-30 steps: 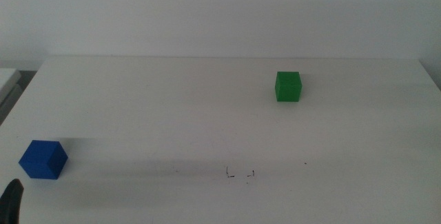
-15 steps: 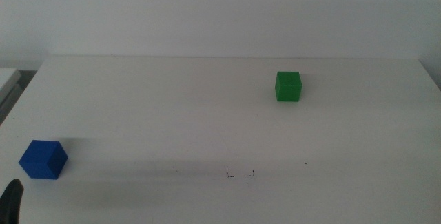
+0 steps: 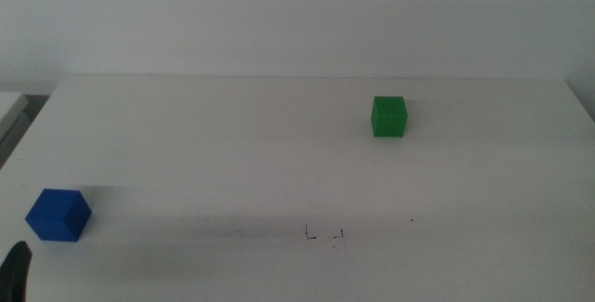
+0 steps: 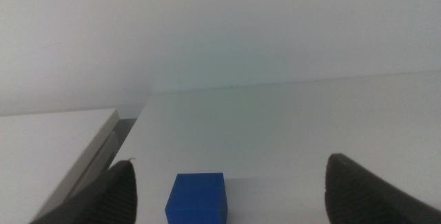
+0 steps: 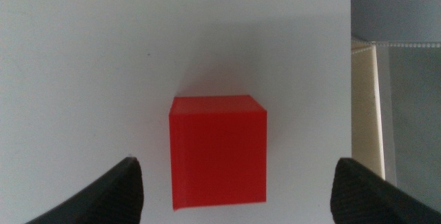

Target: Stack red cubes first, then green, then blue cubes in a specific spot.

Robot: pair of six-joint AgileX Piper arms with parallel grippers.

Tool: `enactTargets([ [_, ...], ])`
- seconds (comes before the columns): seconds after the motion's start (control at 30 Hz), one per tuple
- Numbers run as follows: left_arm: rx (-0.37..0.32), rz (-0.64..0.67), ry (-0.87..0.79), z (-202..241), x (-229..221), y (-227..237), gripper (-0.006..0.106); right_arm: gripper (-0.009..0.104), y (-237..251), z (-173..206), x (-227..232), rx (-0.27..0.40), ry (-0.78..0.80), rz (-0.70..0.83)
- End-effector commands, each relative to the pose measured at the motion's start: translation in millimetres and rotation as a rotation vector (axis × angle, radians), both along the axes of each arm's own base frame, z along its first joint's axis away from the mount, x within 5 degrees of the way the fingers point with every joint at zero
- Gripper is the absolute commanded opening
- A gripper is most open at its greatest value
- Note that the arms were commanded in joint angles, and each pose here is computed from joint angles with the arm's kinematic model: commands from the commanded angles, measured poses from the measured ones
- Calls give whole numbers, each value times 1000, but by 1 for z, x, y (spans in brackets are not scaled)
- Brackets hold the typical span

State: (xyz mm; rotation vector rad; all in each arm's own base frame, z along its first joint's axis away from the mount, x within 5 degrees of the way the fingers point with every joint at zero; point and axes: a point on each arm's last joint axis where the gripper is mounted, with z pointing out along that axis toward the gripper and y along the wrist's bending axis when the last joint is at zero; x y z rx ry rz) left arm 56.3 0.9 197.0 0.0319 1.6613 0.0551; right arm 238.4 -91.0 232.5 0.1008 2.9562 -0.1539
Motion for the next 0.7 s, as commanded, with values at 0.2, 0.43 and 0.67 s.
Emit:
enactTargets([
  [0.2,-6,1,-17,2,0,0,92,89,-7,-19,7,-7,59,18],
  [0.43,-6,1,-17,2,0,0,92,89,-6,-33,2,-14,69,32],
  [0.67,-6,1,-17,2,0,0,92,88,-4,-44,4,-10,2,20],
])
